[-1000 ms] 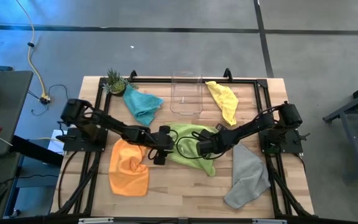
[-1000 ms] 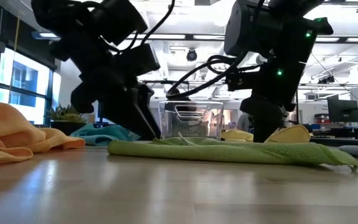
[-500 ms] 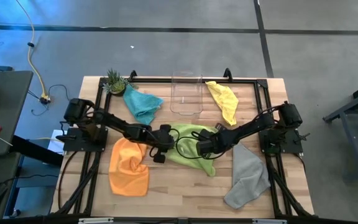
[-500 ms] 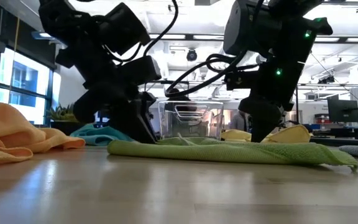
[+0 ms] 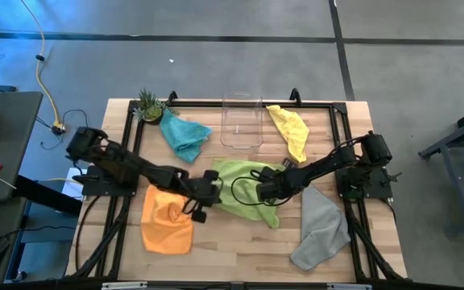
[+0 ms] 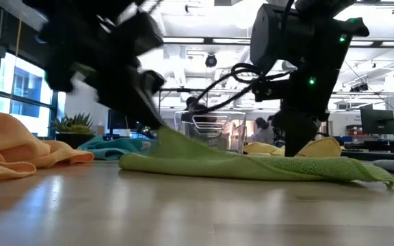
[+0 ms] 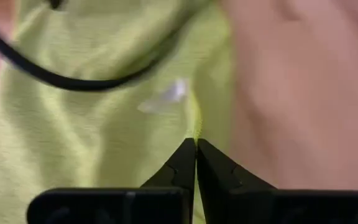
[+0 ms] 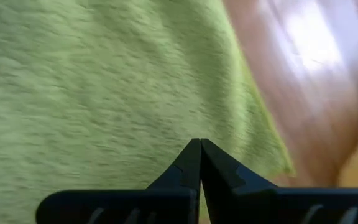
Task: Fold microfiber towels
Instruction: Fold the green microfiber cloth
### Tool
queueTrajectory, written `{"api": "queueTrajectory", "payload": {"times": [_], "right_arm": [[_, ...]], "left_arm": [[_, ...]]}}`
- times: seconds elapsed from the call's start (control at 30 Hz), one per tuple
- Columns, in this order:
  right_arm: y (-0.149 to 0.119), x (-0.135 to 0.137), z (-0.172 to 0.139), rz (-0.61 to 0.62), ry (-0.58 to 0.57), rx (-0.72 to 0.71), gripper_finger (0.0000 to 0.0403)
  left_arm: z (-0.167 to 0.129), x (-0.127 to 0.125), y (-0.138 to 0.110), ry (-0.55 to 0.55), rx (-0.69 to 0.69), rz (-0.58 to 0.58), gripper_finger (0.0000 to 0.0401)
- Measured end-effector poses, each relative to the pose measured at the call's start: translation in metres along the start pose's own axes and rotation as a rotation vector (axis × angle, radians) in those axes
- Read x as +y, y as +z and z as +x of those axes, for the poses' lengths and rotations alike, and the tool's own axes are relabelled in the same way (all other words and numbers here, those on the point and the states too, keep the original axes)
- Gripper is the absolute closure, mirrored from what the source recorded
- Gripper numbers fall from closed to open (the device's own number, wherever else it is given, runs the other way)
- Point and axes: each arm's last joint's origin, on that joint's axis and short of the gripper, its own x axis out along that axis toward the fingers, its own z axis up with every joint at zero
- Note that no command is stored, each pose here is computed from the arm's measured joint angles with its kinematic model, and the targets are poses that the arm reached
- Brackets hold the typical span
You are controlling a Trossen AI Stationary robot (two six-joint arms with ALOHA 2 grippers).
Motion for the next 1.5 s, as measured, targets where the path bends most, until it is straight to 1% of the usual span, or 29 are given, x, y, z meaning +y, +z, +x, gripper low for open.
{"api": "queueTrajectory", "payload": {"times": [0.2, 0.37, 0.5, 0.57, 0.7, 0.8, 0.93, 1.03, 1.13, 1.2, 1.27, 1.37, 1.47, 1.5], "right_arm": [[-0.001, -0.003, 0.000, -0.031, -0.035, 0.005, 0.0403], [-0.002, -0.003, 0.000, -0.059, -0.036, 0.006, 0.0403], [-0.007, -0.005, 0.006, -0.077, -0.039, 0.022, 0.0403], [-0.015, -0.009, 0.012, -0.085, -0.051, 0.057, 0.0403], [-0.022, -0.014, 0.019, -0.084, -0.079, 0.049, 0.0403], [-0.024, -0.015, 0.019, -0.095, -0.086, 0.052, 0.0403], [-0.024, -0.017, 0.015, -0.120, -0.083, 0.046, 0.0403], [-0.022, -0.019, 0.011, -0.130, -0.084, 0.018, 0.0403], [-0.019, -0.022, 0.006, -0.139, -0.097, -0.021, 0.0403], [-0.018, -0.023, 0.000, -0.127, -0.081, -0.045, 0.0403], [-0.016, -0.023, -0.010, -0.097, -0.051, -0.091, 0.0403], [-0.018, -0.019, -0.030, -0.056, 0.020, -0.165, 0.0403], [-0.026, -0.010, -0.044, 0.029, 0.142, -0.267, 0.0403], [-0.030, -0.005, -0.045, 0.048, 0.201, -0.293, 0.0403]], "left_arm": [[-0.022, -0.042, 0.001, -0.053, 0.026, -0.024, 0.0400], [-0.028, -0.071, -0.007, -0.028, 0.072, -0.044, 0.0401], [-0.031, -0.082, -0.012, 0.022, 0.082, -0.079, 0.0401], [-0.032, -0.087, -0.013, 0.019, 0.080, -0.098, 0.0401], [-0.032, -0.093, -0.015, -0.004, 0.086, -0.155, 0.0393], [-0.032, -0.095, -0.018, -0.069, 0.136, -0.170, 0.0371], [-0.033, -0.098, -0.021, -0.166, 0.194, -0.214, 0.0326], [-0.040, -0.098, -0.017, -0.195, 0.175, -0.227, 0.0291], [-0.043, -0.095, -0.013, -0.141, 0.123, -0.191, 0.0269], [-0.042, -0.089, -0.008, -0.111, 0.080, -0.183, 0.0269], [-0.037, -0.079, -0.005, -0.088, 0.055, -0.184, 0.0281], [-0.027, -0.060, 0.001, -0.047, 0.009, -0.170, 0.0315], [-0.018, -0.036, 0.005, 0.007, -0.027, -0.177, 0.0356], [-0.014, -0.027, 0.005, 0.028, -0.027, -0.180, 0.0369]]}}
